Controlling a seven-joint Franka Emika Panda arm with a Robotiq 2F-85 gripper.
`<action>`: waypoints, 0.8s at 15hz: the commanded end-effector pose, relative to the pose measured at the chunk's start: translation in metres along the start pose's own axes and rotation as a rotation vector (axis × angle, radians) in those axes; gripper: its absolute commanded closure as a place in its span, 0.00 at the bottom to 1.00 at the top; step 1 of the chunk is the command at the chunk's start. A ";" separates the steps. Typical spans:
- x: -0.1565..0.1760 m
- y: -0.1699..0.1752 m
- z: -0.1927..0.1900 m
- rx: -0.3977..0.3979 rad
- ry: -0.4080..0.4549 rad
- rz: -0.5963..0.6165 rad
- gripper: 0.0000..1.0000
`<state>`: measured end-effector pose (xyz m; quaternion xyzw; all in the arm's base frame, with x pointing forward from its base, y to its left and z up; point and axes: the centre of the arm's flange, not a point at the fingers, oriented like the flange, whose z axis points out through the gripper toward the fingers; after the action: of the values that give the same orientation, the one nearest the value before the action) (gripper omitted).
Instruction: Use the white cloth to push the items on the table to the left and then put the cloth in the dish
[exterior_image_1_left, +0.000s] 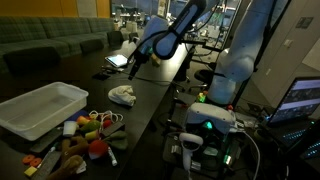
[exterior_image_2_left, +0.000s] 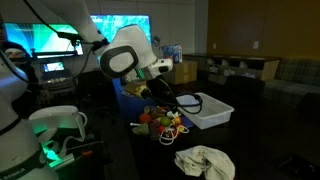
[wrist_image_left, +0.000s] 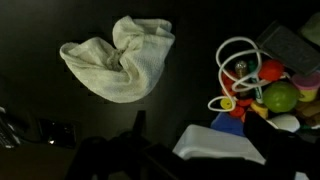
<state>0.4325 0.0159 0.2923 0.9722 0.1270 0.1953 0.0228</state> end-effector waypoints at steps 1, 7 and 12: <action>0.001 0.012 0.075 -0.033 -0.027 -0.084 0.00; 0.008 0.042 0.161 -0.088 -0.116 -0.129 0.00; 0.038 0.040 0.219 -0.105 -0.145 -0.125 0.00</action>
<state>0.5207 -0.0207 0.1381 0.9712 0.1842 0.1248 0.0856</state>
